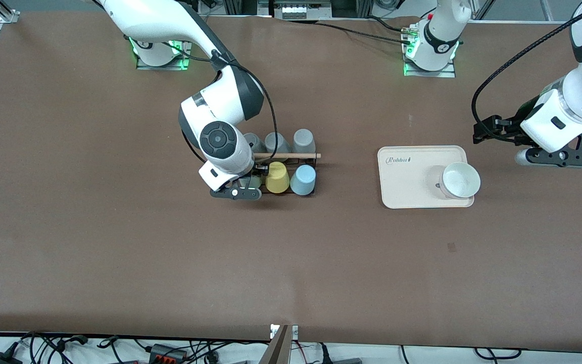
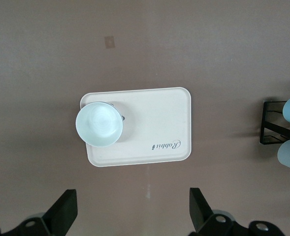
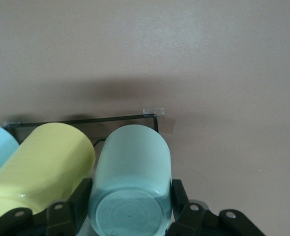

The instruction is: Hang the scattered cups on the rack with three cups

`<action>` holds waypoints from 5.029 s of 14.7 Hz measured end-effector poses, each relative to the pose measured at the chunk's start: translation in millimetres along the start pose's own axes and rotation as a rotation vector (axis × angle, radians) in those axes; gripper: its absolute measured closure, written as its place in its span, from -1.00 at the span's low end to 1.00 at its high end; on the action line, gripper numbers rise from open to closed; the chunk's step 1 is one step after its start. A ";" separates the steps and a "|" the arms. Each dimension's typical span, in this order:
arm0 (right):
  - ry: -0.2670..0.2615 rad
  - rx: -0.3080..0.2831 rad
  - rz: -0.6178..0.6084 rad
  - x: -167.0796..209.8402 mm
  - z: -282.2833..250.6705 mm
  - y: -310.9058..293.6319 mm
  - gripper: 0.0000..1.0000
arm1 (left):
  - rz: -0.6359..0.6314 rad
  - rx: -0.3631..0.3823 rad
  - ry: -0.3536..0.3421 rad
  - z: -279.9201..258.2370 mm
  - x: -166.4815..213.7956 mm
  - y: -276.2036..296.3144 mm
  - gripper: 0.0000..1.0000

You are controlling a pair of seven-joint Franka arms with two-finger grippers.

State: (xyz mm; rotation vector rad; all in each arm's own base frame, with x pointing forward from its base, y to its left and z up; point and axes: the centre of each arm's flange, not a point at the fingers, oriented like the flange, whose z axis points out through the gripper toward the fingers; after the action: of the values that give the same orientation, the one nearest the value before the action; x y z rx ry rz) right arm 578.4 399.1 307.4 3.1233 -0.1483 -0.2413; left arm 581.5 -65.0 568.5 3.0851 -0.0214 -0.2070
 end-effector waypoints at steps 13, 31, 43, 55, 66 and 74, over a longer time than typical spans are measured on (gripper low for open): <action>0.089 0.078 0.181 81.2 -171.5 145.8 -1.00 | -0.001 -0.001 0.000 0.0 0.1 -0.7 -1.00; 0.196 0.018 0.053 56.1 -293.7 423.8 -1.00 | -0.003 -0.005 0.000 -0.1 0.1 -1.2 -1.00; 0.215 0.005 -0.065 -14.2 -269.1 433.0 -1.00 | -0.003 -0.005 0.000 -0.1 0.1 -1.2 -1.00; 0.209 0.004 -0.061 -16.0 -270.5 438.9 -1.00 | -0.003 0.015 0.015 -6.0 -0.8 -3.4 -1.00; 0.209 0.005 -0.055 -15.8 -270.5 445.1 -1.00 | 0.000 0.015 0.015 -5.9 -0.9 -1.8 -1.00; 0.209 0.003 -0.069 -16.7 -271.3 441.9 -1.00 | 0.001 0.015 0.015 -5.8 -1.0 -1.3 -1.00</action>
State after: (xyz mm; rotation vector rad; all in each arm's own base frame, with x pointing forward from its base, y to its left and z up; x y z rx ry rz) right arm 562.2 -39.6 583.6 3.1335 -0.0393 0.0857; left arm 581.3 -63.4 574.3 3.1017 -0.0241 -0.1851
